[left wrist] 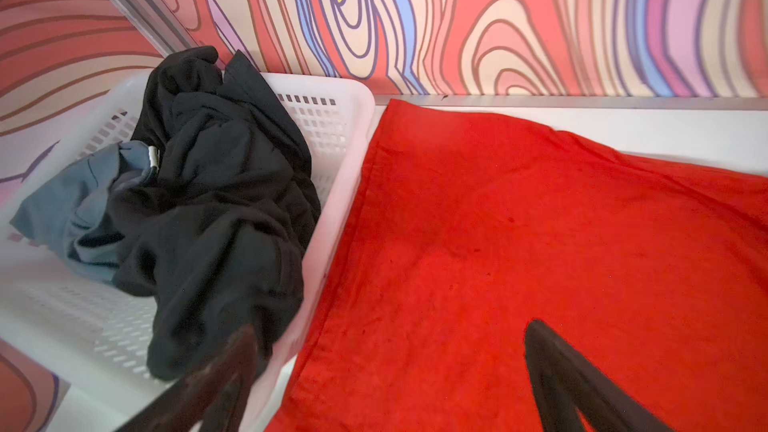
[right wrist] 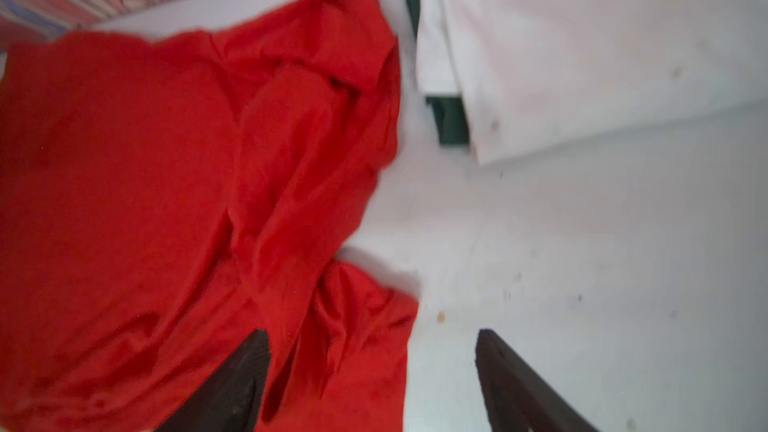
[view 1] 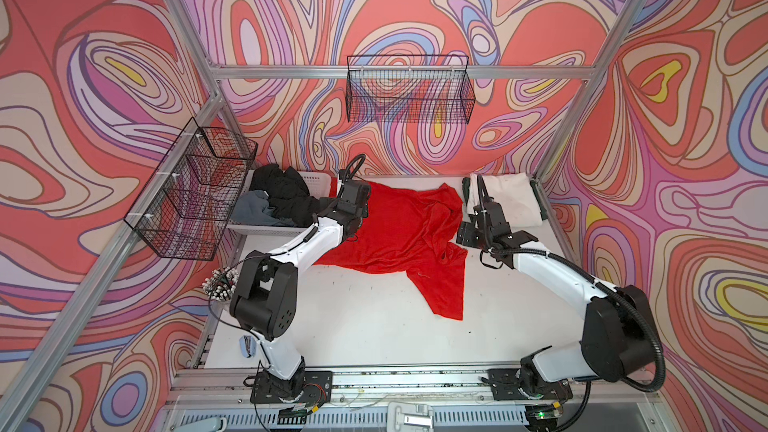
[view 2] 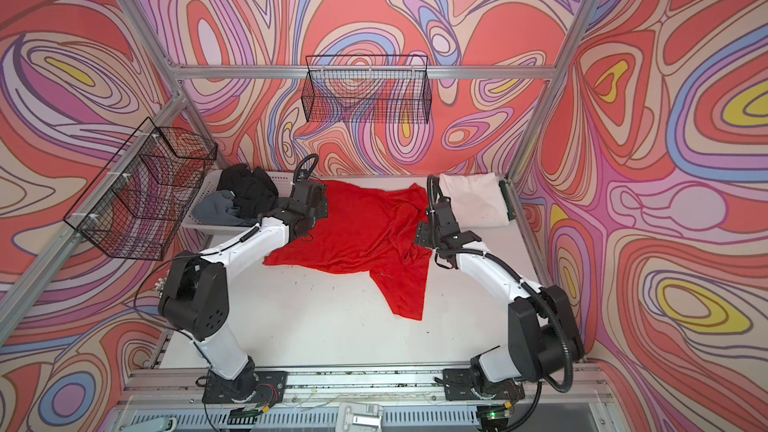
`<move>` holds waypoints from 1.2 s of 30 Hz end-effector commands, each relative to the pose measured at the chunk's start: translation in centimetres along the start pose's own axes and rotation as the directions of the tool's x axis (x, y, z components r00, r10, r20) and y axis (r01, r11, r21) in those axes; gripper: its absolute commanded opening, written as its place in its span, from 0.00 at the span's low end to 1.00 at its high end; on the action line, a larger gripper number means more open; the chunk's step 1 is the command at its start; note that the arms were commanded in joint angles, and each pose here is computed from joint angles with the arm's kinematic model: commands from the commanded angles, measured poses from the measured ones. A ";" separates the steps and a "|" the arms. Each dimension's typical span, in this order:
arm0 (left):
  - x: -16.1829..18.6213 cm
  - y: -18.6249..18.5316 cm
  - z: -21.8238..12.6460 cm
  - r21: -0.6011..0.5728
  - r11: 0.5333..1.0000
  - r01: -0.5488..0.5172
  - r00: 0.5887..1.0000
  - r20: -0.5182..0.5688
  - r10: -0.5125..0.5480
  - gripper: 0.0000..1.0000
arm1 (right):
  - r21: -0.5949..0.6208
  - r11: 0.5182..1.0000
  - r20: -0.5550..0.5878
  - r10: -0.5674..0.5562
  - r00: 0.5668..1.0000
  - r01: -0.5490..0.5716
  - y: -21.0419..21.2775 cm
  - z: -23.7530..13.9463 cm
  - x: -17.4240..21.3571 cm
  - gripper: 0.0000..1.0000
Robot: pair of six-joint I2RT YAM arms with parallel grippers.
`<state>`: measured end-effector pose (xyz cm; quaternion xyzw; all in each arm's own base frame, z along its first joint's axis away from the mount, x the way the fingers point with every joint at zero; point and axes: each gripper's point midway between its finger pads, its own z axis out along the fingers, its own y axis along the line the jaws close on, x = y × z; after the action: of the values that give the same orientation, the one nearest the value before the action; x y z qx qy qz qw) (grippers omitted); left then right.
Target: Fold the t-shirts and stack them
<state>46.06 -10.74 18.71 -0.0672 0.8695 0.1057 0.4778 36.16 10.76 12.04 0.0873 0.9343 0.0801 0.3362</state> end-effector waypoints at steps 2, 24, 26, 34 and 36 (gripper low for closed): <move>1.6 0.4 -3.4 0.054 0.994 0.096 0.995 -0.001 -0.096 1.00 | -0.093 0.991 -0.160 0.077 0.984 -0.093 0.5 -0.9 6.4 0.79; 7.3 3.3 -6.3 0.060 0.997 0.040 0.986 -0.166 -0.030 1.00 | -0.014 0.997 -0.377 0.070 0.924 -0.081 -1.7 2.0 17.9 0.01; 7.2 3.5 -6.7 0.063 0.997 0.040 0.986 -0.164 -0.029 1.00 | 0.005 0.997 -0.380 0.078 0.922 -0.083 -2.1 1.5 18.0 0.00; 6.2 5.1 -8.0 0.053 0.998 0.027 0.990 -0.142 -0.019 1.00 | 0.120 0.985 -0.402 0.159 0.901 -0.120 -4.7 -5.5 17.6 0.00; 6.0 5.3 -8.0 0.052 0.998 0.031 0.990 -0.140 -0.023 1.00 | 0.154 0.979 -0.402 0.184 0.897 -0.132 -5.3 -7.3 17.4 0.00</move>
<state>35.93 -8.58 18.98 -0.0760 0.8957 0.0563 0.4344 21.16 11.25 5.18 0.1308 0.9699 0.1226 0.1645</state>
